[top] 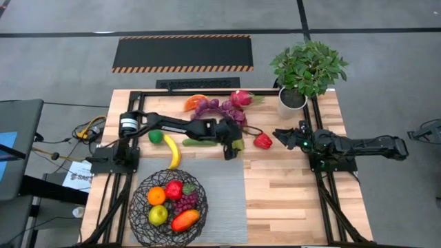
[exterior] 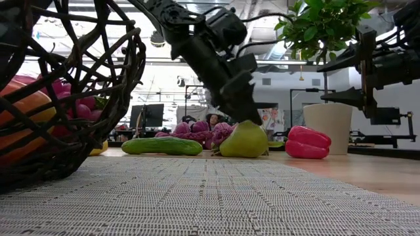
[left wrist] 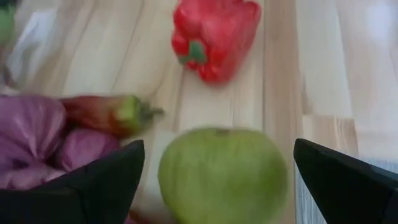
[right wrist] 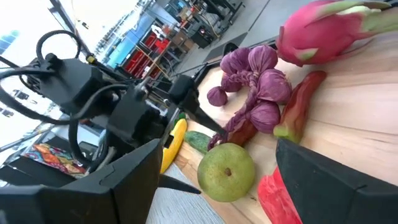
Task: Build produce basket
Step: Put the pear into the black wire basket
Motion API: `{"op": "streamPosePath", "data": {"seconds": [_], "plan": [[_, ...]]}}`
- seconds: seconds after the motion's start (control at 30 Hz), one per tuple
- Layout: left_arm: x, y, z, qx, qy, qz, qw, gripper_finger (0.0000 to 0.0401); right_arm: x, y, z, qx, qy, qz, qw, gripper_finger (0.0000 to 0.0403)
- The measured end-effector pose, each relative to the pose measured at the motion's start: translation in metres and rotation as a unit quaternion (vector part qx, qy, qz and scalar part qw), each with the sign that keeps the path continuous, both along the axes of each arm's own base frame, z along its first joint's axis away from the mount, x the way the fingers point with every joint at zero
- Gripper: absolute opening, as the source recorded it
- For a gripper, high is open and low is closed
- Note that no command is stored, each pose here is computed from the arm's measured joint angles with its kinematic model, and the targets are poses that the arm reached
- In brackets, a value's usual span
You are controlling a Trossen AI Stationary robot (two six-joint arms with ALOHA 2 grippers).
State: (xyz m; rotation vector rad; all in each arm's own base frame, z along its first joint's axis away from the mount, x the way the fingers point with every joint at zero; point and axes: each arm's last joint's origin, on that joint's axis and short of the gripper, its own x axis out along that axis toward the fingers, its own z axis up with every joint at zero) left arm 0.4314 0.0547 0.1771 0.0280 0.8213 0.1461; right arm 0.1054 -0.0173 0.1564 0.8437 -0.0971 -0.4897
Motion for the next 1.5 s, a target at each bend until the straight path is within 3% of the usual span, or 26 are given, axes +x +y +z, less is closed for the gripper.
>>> {"op": "streamPosePath", "data": {"seconds": [0.17,0.5,0.8,0.93,1.23,1.37,1.5], "plan": [[0.002,-0.002,-0.019,-0.022,0.026,-0.014,0.999,0.0396,0.001,0.0,-0.001,0.001,0.004,0.0,1.0,0.0333],[-0.001,-0.003,-0.021,-0.037,0.043,-0.003,0.998,0.0392,0.001,0.0,-0.002,0.001,0.013,0.0,1.0,0.0333],[-0.002,-0.005,-0.017,-0.081,0.05,0.042,0.995,0.0325,0.001,0.0,-0.002,0.003,0.012,0.0,1.0,0.0333],[0.002,-0.006,-0.006,-0.121,0.061,0.067,0.989,0.0316,0.001,0.0,-0.002,0.003,0.012,0.0,1.0,0.0333],[0.026,0.004,0.082,-0.234,-0.004,0.111,0.966,0.033,0.001,0.0,-0.002,0.004,0.012,0.0,1.0,0.0333],[0.028,0.013,0.143,-0.298,-0.064,0.105,0.946,0.0331,0.001,0.0,-0.002,0.004,0.012,0.0,1.0,0.0333],[0.021,0.018,0.214,-0.348,-0.152,0.053,0.924,0.0331,0.001,0.0,-0.002,0.005,0.011,0.0,1.0,0.0333]]}}
